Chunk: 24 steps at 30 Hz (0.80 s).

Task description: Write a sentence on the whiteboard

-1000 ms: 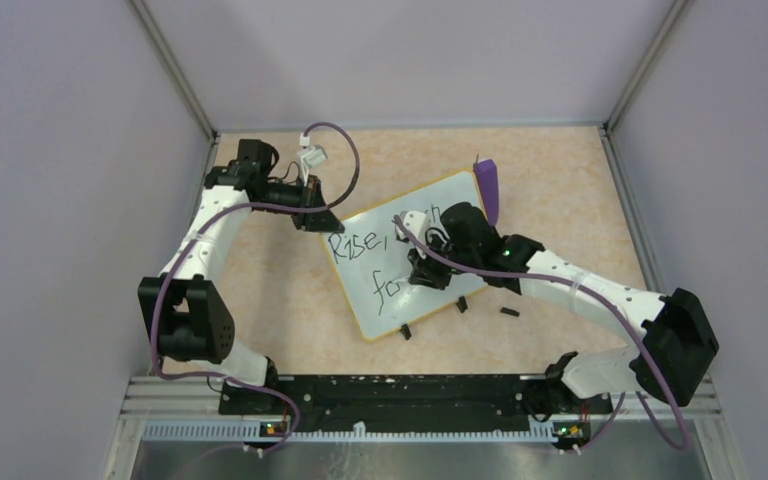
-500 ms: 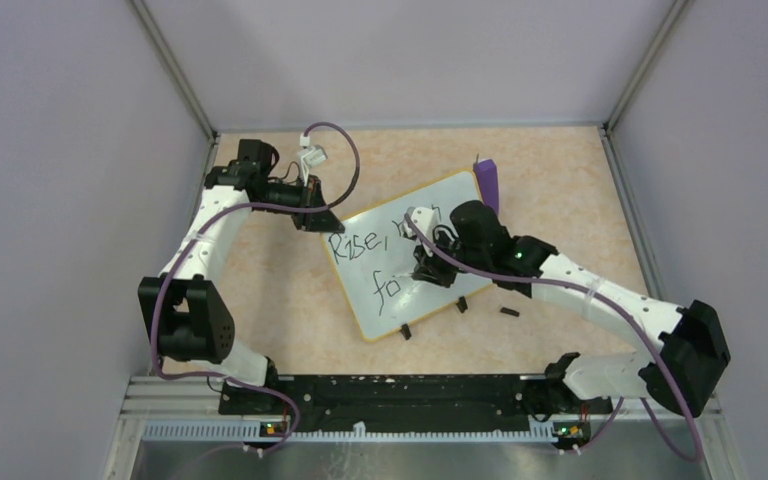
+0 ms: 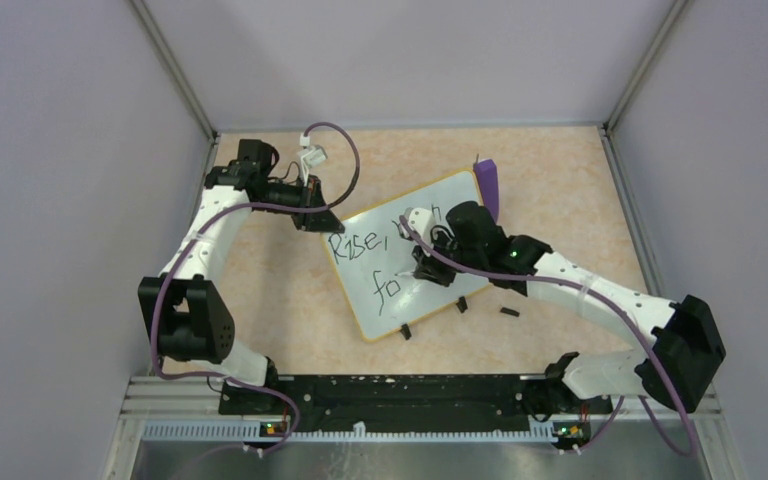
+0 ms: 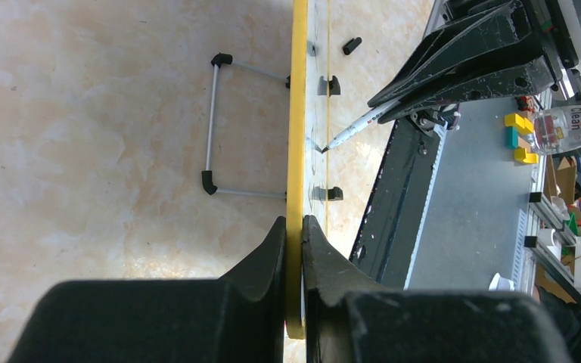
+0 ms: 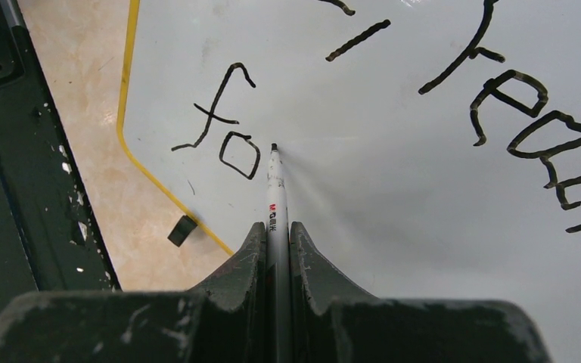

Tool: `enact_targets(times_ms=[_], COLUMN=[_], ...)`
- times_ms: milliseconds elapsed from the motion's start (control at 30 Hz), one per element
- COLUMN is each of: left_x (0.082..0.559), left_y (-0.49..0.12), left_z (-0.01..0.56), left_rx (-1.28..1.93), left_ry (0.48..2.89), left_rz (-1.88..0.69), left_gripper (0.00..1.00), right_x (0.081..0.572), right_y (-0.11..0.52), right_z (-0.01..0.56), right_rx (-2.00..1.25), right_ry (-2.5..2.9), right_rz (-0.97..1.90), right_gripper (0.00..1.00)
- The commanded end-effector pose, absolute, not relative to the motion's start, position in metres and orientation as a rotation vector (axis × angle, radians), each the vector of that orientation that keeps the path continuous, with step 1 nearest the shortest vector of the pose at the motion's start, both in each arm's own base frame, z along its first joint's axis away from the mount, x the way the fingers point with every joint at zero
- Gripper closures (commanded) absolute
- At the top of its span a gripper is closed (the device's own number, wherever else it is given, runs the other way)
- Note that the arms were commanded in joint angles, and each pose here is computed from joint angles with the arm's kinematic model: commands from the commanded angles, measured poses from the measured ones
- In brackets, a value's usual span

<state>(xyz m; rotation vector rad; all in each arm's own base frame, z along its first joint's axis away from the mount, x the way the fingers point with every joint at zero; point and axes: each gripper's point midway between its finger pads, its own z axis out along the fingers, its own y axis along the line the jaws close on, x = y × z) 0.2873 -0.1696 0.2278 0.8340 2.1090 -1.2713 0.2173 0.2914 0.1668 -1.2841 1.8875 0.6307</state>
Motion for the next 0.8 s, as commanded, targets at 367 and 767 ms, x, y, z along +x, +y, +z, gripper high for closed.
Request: enact_targets(times_ms=[367,767], left_x=[0.293,0.293], left_y=[-0.169,-0.168], left_z=[0.227,0.226], left_rx=[0.868,0.868], left_ry=[2.088,2.090], left_rz=[-1.222,-1.217], left_gripper=[1.00,1.00], right_x=[0.212,0.212], right_y=[0.265,0.275], right_z=[0.145,0.145], right_rx=[-1.280,-1.294], right_ry=[1.941,1.931], right_rz=[0.577,0.627], right_gripper=[1.00,1.00])
